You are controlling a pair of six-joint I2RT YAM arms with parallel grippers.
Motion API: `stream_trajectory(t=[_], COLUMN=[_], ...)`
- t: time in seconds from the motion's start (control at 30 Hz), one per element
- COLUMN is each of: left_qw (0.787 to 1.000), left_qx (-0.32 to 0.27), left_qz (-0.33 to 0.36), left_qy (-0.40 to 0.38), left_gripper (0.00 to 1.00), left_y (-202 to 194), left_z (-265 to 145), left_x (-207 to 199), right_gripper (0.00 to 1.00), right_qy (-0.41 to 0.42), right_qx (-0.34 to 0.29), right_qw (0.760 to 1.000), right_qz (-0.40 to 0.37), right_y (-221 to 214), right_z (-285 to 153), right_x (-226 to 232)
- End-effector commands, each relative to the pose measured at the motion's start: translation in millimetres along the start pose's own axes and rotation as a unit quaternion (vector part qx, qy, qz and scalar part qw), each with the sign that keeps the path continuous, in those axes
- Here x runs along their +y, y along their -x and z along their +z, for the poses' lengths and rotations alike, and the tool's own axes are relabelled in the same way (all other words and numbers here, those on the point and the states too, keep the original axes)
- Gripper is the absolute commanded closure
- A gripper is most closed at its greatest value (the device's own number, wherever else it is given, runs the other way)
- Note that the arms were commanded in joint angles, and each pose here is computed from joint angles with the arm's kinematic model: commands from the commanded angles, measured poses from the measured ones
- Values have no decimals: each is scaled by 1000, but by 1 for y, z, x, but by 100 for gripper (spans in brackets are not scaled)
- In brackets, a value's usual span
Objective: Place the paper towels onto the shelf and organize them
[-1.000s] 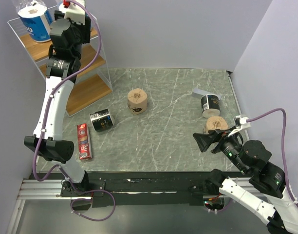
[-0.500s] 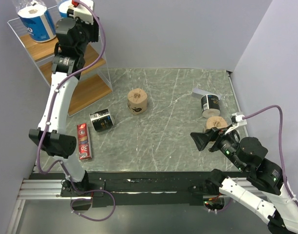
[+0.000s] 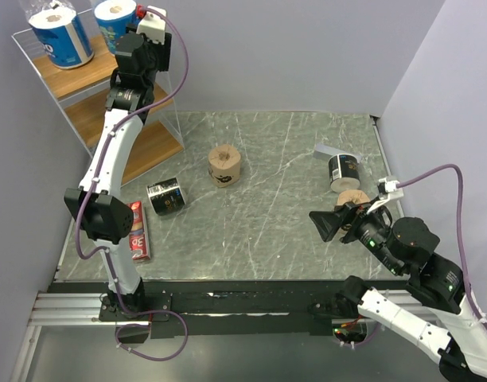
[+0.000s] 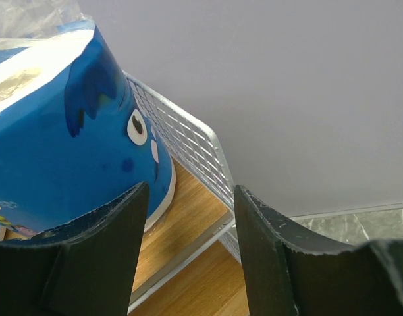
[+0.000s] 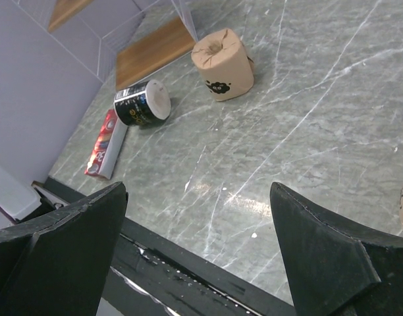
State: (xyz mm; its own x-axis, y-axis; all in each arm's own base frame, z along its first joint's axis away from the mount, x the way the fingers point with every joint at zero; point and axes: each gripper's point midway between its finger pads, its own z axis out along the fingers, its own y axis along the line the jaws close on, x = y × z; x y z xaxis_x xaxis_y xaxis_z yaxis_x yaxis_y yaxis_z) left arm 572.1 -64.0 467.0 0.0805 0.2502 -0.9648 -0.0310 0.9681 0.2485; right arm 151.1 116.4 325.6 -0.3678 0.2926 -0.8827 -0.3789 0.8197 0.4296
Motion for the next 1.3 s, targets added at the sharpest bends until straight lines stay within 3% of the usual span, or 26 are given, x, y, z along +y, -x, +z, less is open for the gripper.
stream_trajectory(t=[0.0,0.3,0.4,0.73,0.93,1.0,1.13,1.23,1.27], left_qw=[996,994,994,996,992,991,981,971,968], left_qx=[-59,-39,-64,-64,-87,-81,-40,19,59], left_qz=[-9,-11,-21,-35,-85,-100,-166,-208,-215], left_qy=[66,98,82,54,-18,-49,-95,-112,-118], left_gripper=[40,39,38,34,15,3,4,4,4], left_y=[39,20,35,52,87,91,77,41,9], left_z=[-1,4,-9,-32,-84,-106,-145,-177,-183], left_x=[41,64,62,57,37,28,6,-6,-16], right_gripper=[4,4,3,2,2,2,2,2,2], right_qy=[16,12,9,11,19,25,44,51,53], right_qx=[-21,-13,-14,-18,-5,0,0,6,15], right_qw=[1000,1000,1000,1000,1000,1000,999,999,998], right_qz=[0,-2,-6,-13,-10,-6,6,10,10], right_y=[20,15,14,14,4,0,-9,-22,-30], right_z=[1,9,11,15,27,30,34,41,44], right_x=[13,13,11,11,15,17,22,21,20])
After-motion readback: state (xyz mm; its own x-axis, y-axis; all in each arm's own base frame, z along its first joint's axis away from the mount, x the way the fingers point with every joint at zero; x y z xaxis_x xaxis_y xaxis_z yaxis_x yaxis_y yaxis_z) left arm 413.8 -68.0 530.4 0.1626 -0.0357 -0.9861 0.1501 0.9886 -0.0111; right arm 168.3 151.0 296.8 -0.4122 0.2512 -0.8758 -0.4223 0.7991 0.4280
